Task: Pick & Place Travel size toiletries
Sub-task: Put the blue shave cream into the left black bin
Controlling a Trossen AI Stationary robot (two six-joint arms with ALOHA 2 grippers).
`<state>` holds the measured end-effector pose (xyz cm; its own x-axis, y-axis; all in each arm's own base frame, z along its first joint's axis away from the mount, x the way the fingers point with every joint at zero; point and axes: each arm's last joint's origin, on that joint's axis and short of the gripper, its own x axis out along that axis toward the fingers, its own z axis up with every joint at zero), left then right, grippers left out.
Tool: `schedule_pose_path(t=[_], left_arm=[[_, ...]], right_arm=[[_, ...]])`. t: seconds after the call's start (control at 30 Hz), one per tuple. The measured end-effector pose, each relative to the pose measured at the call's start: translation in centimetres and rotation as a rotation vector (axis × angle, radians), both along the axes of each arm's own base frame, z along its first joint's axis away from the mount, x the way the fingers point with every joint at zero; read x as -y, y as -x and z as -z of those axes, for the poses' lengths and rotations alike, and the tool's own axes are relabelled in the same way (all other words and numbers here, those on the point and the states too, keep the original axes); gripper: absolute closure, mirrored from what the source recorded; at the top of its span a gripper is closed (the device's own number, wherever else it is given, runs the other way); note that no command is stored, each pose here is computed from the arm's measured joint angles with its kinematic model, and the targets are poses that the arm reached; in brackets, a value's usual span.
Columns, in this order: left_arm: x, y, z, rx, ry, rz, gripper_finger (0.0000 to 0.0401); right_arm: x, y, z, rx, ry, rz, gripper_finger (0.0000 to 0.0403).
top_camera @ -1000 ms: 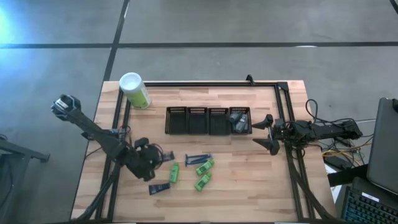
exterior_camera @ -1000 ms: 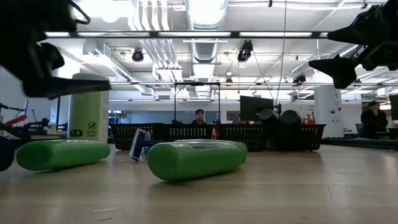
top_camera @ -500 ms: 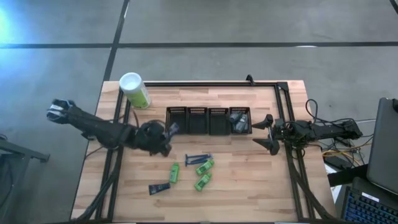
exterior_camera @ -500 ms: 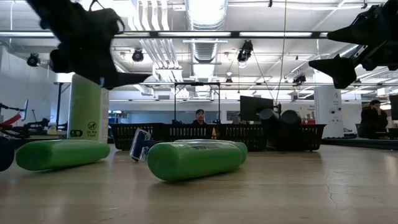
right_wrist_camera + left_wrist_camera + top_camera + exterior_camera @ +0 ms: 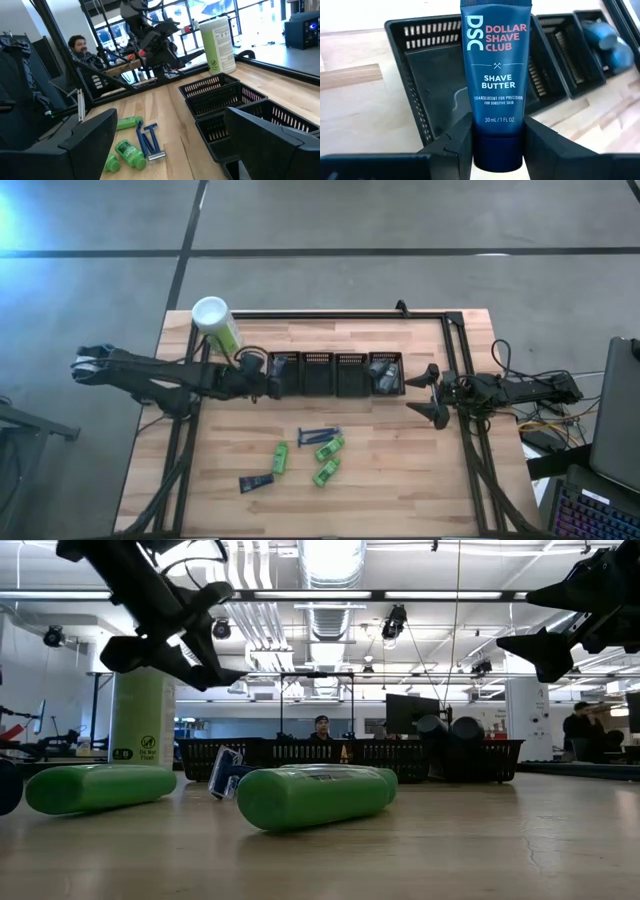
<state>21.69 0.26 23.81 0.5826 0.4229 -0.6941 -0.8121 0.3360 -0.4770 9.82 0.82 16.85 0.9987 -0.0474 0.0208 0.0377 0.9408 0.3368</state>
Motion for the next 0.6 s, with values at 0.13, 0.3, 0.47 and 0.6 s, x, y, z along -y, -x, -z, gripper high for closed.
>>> schedule_pose_path(t=[0.13,0.3,0.47,0.6], left_arm=[[-1.2,-0.2,0.7,0.007,0.033,-0.047,0.0263],[-2.6,-1.0,2.3,0.004,0.090,-0.084,0.0263],[-3.6,-2.1,3.9,-0.027,0.133,-0.099,0.0263],[-4.1,-2.6,4.9,-0.055,0.151,-0.111,0.0263]], right_arm=[[0.0,0.0,0.0,0.000,0.000,0.000,0.0039],[0.0,0.0,0.0,0.000,0.000,0.000,0.0039],[0.0,0.0,0.0,0.000,0.000,0.000,0.0039],[0.0,0.0,0.0,0.000,0.000,0.000,0.0039]])
